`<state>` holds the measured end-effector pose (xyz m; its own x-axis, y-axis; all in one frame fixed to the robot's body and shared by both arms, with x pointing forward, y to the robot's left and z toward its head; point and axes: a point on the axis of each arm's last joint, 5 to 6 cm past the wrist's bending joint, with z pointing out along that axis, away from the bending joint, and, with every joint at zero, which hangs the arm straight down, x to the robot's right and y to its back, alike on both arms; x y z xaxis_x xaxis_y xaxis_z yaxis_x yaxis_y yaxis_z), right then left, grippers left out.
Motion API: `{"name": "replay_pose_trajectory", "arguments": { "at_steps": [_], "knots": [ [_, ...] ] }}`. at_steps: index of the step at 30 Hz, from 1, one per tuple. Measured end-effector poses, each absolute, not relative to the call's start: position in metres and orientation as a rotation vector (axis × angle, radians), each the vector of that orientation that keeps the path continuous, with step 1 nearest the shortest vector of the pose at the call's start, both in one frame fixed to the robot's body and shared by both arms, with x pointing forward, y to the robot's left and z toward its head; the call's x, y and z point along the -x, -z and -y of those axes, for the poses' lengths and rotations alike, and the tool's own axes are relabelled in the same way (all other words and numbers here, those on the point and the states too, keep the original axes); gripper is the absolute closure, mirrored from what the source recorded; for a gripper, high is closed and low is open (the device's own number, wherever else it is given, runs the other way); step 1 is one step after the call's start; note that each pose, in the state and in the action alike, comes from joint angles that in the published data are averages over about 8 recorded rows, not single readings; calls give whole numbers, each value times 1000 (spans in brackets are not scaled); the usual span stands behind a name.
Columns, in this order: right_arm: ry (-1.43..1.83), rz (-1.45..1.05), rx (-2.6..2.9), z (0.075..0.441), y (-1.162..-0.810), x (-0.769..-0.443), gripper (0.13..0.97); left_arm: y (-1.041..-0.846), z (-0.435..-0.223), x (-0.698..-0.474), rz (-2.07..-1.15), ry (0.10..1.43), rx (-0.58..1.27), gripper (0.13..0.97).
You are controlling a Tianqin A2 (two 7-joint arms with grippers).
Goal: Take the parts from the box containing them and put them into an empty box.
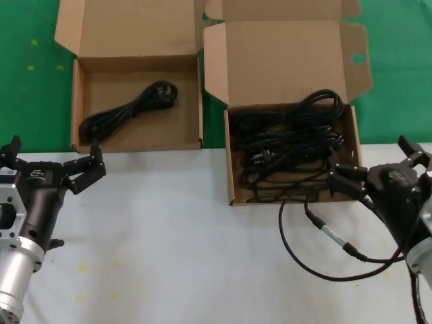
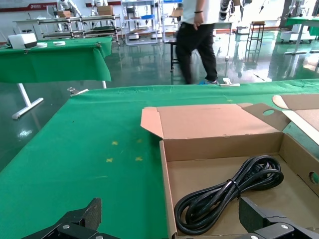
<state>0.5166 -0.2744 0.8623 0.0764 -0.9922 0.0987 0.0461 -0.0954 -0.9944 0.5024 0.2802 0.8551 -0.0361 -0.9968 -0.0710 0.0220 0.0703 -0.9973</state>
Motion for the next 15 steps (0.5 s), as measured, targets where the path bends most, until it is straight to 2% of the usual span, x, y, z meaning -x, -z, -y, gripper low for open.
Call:
{"name": "replay_pose_trajectory", "arguments": {
  "at_steps": [15],
  "knots": [
    [1241,-1072,1285,274,-862,-517,130,-855,-280,-502,-1253,1193,1124,132]
  ]
}}
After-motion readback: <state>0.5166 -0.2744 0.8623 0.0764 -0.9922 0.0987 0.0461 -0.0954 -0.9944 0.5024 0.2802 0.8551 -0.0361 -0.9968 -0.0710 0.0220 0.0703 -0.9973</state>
